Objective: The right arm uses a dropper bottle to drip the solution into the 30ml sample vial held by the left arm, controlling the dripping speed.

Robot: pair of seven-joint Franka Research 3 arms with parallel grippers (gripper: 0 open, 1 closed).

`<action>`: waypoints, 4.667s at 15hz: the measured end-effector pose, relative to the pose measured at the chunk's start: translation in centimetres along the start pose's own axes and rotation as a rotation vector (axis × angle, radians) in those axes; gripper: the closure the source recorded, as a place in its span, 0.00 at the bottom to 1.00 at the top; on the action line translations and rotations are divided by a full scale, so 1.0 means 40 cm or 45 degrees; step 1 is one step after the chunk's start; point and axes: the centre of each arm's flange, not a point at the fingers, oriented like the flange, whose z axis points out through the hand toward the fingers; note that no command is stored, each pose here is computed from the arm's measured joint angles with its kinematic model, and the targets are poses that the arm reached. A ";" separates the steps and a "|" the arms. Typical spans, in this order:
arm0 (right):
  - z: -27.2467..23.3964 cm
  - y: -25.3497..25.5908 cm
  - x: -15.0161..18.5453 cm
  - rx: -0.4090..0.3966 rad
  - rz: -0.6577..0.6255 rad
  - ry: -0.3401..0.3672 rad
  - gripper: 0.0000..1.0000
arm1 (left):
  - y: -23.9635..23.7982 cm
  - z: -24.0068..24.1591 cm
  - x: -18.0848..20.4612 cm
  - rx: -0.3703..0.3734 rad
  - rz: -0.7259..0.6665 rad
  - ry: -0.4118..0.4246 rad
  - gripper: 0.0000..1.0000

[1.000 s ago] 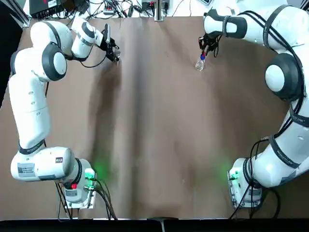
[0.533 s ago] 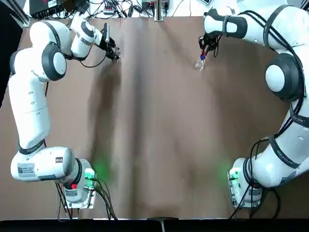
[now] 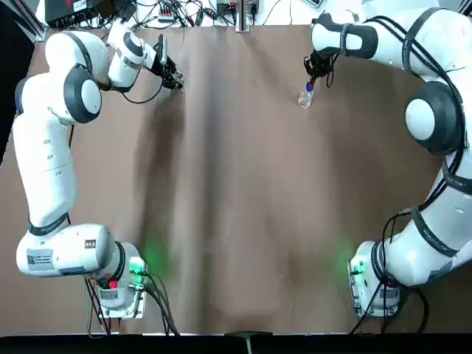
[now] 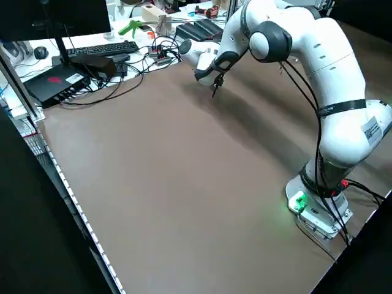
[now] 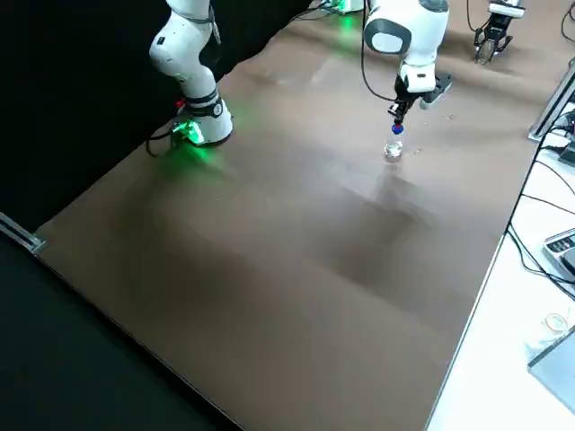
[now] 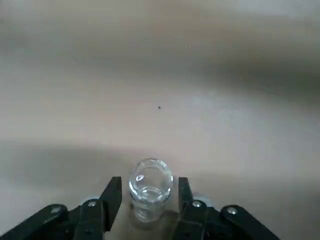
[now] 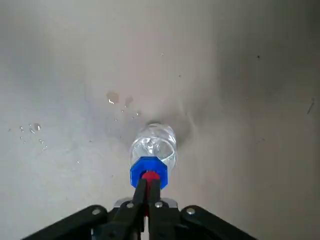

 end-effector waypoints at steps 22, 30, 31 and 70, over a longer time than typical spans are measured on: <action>-0.001 0.000 -0.001 -0.002 0.011 -0.005 0.89 | 0.001 0.003 0.006 -0.002 0.005 0.003 0.59; -0.001 0.000 -0.001 -0.002 0.011 -0.005 0.87 | 0.001 0.003 0.005 -0.002 0.005 0.003 0.68; -0.001 0.000 -0.001 -0.002 0.011 -0.005 0.87 | 0.001 0.003 0.005 -0.002 0.004 0.003 0.69; -0.171 0.014 0.000 0.011 0.026 0.009 0.85 | 0.295 0.175 0.857 0.132 0.166 -0.573 0.68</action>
